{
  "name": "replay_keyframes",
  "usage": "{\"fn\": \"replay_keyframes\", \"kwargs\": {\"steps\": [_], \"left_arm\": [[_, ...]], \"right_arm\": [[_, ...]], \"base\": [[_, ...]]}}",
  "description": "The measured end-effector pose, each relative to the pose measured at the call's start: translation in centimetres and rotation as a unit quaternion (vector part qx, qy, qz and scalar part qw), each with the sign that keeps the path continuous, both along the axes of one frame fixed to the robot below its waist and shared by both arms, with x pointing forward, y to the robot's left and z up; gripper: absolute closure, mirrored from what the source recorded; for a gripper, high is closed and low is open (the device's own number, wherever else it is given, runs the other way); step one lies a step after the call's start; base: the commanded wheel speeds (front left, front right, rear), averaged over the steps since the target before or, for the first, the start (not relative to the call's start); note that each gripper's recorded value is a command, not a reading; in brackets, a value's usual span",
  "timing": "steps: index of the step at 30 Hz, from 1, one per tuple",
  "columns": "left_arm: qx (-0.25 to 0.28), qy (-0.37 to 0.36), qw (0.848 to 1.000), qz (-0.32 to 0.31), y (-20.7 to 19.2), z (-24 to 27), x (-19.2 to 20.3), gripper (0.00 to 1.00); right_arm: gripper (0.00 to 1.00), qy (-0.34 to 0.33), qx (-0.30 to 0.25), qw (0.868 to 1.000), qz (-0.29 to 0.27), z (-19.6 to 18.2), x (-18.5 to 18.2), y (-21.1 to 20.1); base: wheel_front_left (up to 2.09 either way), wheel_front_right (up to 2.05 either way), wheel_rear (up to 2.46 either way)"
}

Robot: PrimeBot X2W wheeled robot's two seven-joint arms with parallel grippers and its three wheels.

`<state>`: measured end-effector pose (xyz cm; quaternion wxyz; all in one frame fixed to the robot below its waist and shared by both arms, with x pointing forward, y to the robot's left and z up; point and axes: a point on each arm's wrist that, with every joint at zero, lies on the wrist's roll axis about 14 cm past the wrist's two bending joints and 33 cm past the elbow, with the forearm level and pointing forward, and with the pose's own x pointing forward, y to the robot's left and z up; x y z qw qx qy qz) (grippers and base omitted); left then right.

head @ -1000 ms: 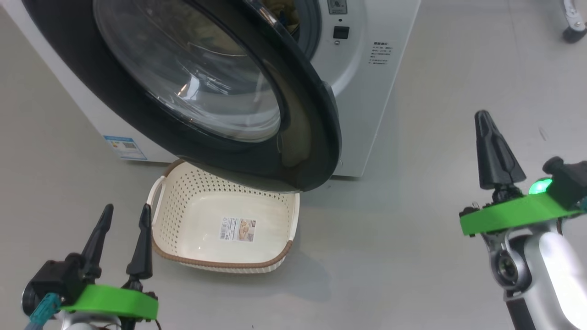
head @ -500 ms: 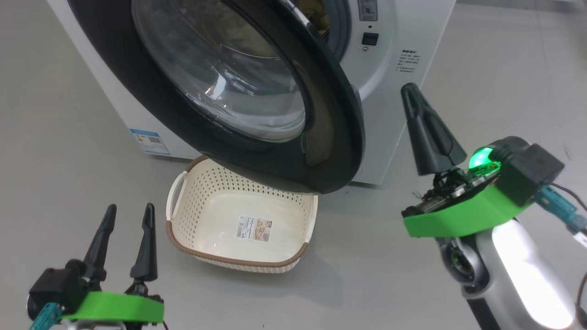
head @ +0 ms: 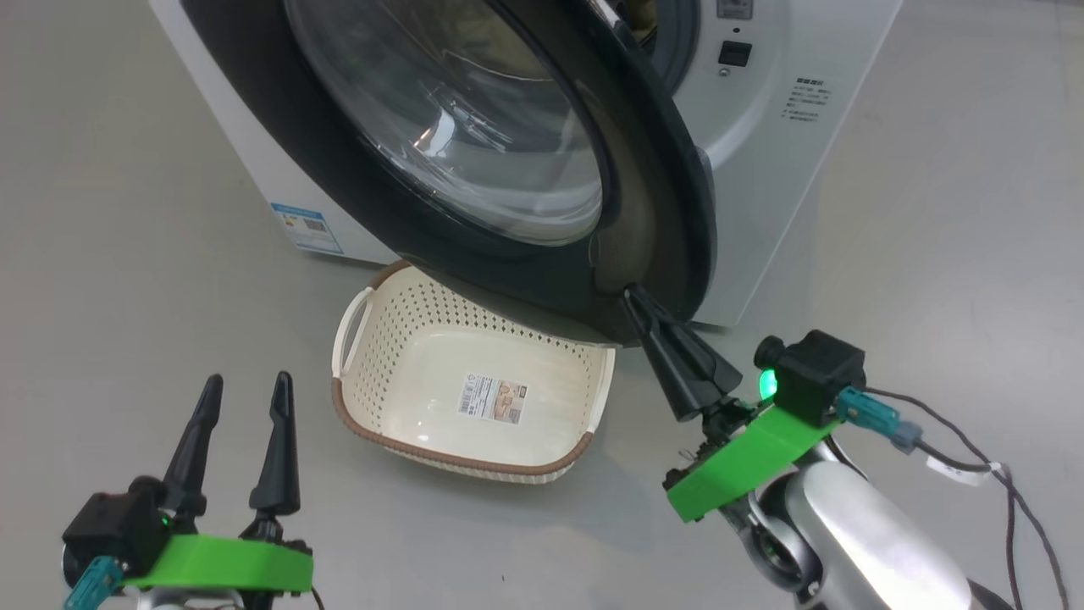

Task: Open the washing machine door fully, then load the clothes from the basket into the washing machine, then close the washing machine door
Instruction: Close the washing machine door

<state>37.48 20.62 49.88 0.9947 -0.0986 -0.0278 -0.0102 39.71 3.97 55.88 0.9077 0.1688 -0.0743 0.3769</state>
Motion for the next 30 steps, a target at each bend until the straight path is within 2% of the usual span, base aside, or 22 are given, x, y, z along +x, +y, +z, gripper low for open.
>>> {"fn": "replay_keyframes", "kwargs": {"steps": [4,8,15,30], "left_arm": [[-0.005,0.01,1.0,0.008,0.2,-0.7,0.2,0.0],[-0.008,0.012,1.0,0.009,0.1,-0.9,0.6,0.0],[-0.008,0.015,1.0,0.013,0.3,-1.1,1.0,0.0],[-0.013,0.021,1.0,0.006,-0.2,-1.6,1.6,0.0]], "right_arm": [[1.0,0.054,-0.026,0.998,0.021,-4.0,-0.3,1.1],[1.0,0.082,-0.047,0.995,0.02,-6.4,0.2,1.0],[1.0,0.075,-0.05,0.996,0.005,-6.3,2.7,0.7],[1.0,0.078,-0.042,0.995,-0.047,-6.4,5.1,-1.7]], "base": [[0.0,0.0,0.0],[0.0,0.0,0.0],[0.0,0.0,0.0],[0.0,0.0,0.0]]}}
